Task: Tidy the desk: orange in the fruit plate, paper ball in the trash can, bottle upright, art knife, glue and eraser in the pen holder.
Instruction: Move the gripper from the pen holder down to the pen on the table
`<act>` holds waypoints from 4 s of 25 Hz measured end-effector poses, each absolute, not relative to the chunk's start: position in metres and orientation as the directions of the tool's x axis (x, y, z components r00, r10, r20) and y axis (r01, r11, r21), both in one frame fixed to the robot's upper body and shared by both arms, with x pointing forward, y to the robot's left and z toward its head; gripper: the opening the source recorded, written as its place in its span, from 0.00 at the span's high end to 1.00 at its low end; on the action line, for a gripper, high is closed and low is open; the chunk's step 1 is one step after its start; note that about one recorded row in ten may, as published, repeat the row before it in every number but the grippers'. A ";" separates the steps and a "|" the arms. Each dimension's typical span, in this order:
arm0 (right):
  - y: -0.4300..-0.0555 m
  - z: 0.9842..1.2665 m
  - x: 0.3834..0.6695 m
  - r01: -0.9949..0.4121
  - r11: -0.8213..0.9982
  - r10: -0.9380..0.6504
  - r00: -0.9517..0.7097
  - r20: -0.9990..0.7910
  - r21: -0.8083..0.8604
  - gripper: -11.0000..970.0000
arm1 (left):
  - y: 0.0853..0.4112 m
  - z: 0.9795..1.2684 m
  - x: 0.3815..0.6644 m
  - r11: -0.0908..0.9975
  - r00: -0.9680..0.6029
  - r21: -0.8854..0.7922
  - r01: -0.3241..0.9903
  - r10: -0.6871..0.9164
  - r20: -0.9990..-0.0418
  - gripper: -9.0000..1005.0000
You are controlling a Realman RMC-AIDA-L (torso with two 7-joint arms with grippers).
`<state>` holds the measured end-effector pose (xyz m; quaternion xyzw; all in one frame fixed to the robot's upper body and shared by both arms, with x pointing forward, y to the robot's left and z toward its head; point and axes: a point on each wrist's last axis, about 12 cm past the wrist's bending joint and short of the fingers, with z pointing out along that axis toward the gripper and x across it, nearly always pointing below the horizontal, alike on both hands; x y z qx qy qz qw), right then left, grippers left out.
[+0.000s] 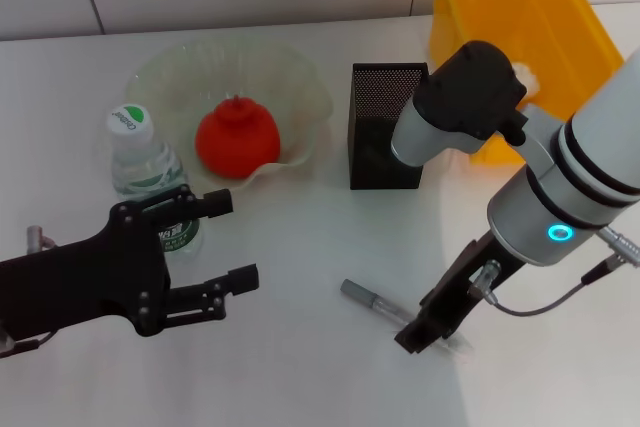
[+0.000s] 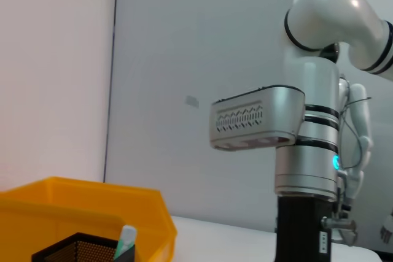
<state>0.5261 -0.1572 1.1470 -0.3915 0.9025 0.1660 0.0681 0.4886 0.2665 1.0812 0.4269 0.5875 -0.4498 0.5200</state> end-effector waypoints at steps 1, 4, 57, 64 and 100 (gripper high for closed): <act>-0.158 1.146 0.526 -0.726 0.635 -0.679 -0.688 -0.258 0.264 0.46 | 0.268 1.081 0.488 0.241 -0.097 -0.086 0.967 0.032 -0.995 0.19; -0.159 1.145 0.528 -0.730 0.627 -0.680 -0.683 -0.268 0.271 0.46 | 0.274 1.079 0.485 0.265 -0.098 -0.087 0.960 0.030 -0.995 0.19; -0.109 1.127 0.548 -0.831 0.549 -0.818 -0.556 -0.147 0.091 0.46 | 0.284 1.064 0.477 0.332 -0.128 -0.105 0.937 0.047 -0.991 0.19; -0.108 1.126 0.548 -0.833 0.546 -0.820 -0.554 -0.145 0.091 0.46 | 0.284 1.063 0.476 0.331 -0.129 -0.106 0.938 0.047 -0.991 0.19; -0.101 1.123 0.546 -0.846 0.529 -0.841 -0.533 -0.097 0.063 0.80 | 0.282 1.064 0.477 0.321 -0.106 -0.085 0.943 0.048 -0.993 0.19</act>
